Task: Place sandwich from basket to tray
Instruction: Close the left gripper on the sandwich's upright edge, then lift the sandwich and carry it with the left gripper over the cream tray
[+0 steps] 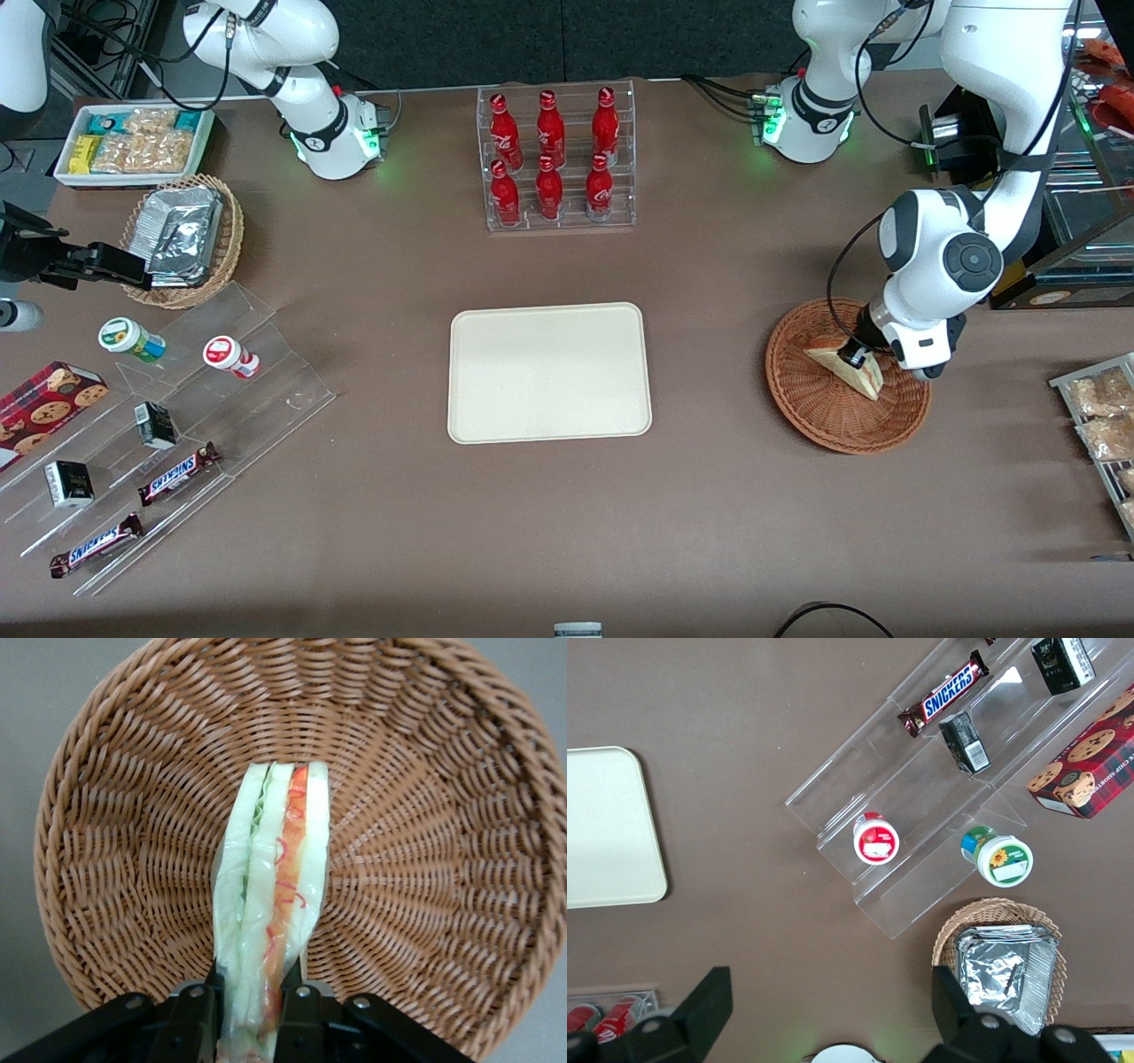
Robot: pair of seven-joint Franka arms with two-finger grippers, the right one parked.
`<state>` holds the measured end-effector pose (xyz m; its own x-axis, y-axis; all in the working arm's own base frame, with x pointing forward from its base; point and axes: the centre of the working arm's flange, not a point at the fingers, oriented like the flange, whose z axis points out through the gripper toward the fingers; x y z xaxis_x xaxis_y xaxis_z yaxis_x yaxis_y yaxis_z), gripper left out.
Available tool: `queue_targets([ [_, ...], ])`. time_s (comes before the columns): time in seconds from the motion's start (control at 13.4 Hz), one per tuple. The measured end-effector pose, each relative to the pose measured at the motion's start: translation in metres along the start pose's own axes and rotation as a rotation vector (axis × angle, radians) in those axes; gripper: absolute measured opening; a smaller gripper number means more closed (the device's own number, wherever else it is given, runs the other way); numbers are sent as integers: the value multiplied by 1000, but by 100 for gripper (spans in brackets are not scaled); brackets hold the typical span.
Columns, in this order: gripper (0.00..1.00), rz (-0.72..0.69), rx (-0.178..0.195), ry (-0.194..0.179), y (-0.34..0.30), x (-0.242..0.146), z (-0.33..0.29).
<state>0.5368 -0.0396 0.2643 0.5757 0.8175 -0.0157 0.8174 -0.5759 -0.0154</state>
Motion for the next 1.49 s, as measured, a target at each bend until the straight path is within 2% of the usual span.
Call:
queue_targets([
  [0.07, 24, 3, 8, -5, 3, 0, -5],
  [0.22, 15, 23, 42, -24, 12, 1, -24],
  [0.45, 15, 101, 103, -60, 35, 0, -91],
  [0.67, 15, 174, 121, -65, 62, -23, -161],
  [1.12, 15, 393, 115, -43, 115, -145, -185],
  [1.49, 15, 555, 111, -35, 157, -240, -173],
])
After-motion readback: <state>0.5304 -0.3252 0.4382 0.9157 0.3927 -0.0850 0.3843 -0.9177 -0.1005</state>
